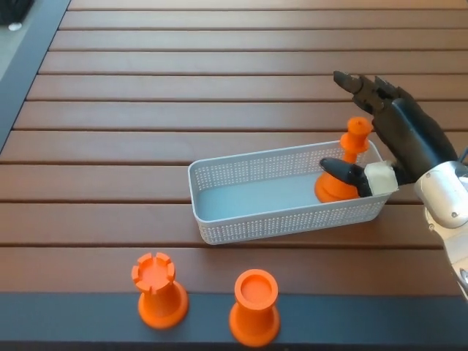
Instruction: Using the right hand to place 3 different shape and weight chess pieces into a small container
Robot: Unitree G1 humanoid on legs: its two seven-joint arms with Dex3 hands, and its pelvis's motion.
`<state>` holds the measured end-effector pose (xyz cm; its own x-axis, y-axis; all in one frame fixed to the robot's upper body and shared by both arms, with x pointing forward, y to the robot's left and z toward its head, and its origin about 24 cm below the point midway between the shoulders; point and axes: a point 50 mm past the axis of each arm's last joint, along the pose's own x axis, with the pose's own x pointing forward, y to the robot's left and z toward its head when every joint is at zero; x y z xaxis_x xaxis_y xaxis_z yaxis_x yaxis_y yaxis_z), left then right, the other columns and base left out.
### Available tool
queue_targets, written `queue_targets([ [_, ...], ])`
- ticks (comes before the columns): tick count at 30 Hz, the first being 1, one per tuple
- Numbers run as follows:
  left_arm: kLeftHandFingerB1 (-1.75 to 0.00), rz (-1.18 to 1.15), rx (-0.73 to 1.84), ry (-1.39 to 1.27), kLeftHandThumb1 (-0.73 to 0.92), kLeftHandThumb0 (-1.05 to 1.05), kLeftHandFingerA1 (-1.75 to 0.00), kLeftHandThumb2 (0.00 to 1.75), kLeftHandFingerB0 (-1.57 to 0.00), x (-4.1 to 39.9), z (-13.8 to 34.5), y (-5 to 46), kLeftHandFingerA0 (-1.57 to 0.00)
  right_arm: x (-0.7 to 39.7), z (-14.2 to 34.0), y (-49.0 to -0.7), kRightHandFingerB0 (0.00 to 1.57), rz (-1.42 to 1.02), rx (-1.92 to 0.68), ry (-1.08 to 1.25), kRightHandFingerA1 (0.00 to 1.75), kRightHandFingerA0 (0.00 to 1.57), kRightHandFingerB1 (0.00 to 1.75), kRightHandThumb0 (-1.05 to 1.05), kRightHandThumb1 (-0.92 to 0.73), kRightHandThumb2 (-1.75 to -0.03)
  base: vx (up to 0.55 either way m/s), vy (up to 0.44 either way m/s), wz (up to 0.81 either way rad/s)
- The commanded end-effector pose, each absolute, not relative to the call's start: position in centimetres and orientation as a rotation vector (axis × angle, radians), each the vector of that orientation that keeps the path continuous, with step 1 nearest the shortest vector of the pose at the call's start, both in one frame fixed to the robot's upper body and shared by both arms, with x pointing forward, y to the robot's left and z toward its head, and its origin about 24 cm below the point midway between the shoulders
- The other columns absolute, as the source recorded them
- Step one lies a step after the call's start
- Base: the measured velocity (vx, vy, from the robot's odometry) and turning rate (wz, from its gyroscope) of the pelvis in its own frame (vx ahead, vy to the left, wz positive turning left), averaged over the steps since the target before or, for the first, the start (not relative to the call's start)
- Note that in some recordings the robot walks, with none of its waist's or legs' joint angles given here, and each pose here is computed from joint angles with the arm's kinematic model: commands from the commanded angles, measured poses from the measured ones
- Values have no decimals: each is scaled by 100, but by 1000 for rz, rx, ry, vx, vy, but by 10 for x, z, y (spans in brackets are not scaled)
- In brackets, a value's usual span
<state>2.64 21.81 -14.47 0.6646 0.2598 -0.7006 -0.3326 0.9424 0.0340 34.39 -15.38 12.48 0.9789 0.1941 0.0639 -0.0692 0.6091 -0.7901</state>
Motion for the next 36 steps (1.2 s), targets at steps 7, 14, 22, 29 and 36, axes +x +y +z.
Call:
queue_targets([
  [7,-120,364,-77,798,7,-26,-130,175,-150,19,-145,223,-155,318,158,-173,0,12,-918,-249,0,0,0,-103,-67,-61,0,0,0],
  [14,-131,352,-68,832,40,-5,-132,120,-145,18,-148,221,-145,248,179,-186,0,-197,-870,-384,0,0,0,-97,-67,-85,0,0,0],
  [22,-124,398,-107,818,10,-20,-135,174,-146,23,-148,220,-153,176,161,-162,0,-109,-789,-362,15,0,0,-98,-62,-95,0,0,0],
  [29,-123,392,-90,795,10,-21,-131,175,-148,25,-145,223,-157,150,129,-153,0,-11,-774,-200,18,0,2,-90,-56,-92,0,0,0],
  [36,-131,405,-116,782,45,-5,-132,123,-146,30,-145,223,-144,140,103,-135,0,144,-775,-72,0,0,2,-92,-49,-83,0,0,0],
])
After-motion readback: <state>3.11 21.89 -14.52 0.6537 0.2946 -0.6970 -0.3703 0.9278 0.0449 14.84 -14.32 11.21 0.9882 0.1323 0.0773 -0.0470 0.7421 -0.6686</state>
